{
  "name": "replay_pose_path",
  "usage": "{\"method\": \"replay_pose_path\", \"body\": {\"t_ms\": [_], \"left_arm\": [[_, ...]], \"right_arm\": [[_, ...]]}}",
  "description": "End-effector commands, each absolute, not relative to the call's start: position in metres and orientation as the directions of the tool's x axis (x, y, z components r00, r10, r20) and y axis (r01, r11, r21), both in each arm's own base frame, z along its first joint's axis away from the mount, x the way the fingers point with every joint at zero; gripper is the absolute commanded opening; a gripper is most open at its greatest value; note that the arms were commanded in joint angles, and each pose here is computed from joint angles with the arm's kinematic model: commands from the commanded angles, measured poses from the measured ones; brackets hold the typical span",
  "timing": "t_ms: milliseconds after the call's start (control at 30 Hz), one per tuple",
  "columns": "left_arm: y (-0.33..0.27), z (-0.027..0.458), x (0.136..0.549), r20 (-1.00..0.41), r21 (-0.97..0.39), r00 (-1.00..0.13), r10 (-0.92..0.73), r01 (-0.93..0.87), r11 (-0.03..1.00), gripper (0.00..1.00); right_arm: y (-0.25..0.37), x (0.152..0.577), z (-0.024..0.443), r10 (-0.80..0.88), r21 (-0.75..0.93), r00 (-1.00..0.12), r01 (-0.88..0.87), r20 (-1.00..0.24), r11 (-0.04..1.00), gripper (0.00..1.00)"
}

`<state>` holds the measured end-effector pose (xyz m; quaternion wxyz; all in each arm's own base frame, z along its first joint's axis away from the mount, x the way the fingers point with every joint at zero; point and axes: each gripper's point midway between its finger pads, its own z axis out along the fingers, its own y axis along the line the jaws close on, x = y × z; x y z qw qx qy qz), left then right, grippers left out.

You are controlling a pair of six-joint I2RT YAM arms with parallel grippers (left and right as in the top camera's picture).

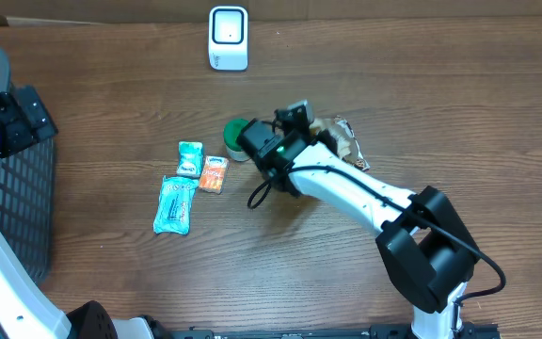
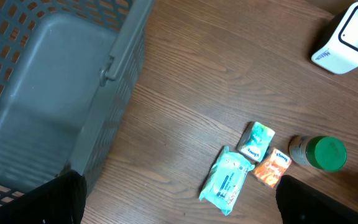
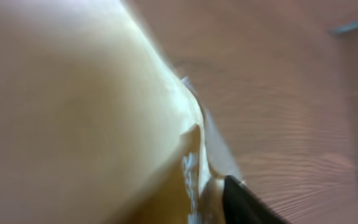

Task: Scan the item barcode

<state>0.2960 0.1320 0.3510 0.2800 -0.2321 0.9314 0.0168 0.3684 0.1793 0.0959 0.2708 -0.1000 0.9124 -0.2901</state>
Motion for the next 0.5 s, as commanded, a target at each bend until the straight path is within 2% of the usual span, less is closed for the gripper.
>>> {"method": "replay_pose_path", "body": {"t_ms": [0,100,200,333,467], "left_arm": [[0.130,0.355,0.297,-0.541,-0.099,-0.737,-0.405,-0.423,0.901,1.00],[0.130,0.355,0.297,-0.542,-0.099,-0.736,-0.405,-0.423,0.901,1.00],[0.130,0.355,0.297,-0.541,-0.099,-0.737,-0.405,-0.423,0.901,1.00],[0.130,0.355,0.297,-0.541,-0.099,-0.737,-0.405,-0.423,0.901,1.00],[0.130,0.355,0.297,-0.541,-0.099,-0.737,-0.405,-0.423,0.901,1.00]], "right_arm": [[0.204,0.346,0.071,-0.296,-0.432,-0.891,-0.130,-0.343,0.893,0.52],[0.213,0.344,0.079,-0.251,-0.324,-0.907,-0.139,-0.339,0.936,0.52],[0.233,0.339,0.102,-0.233,-0.124,-0.918,-0.203,-0.322,0.971,0.53],[0.257,0.330,0.140,-0.234,0.144,-0.920,-0.290,-0.314,0.946,0.57],[0.255,0.329,0.162,-0.177,0.323,-0.942,-0.268,-0.286,0.908,0.58]]}}
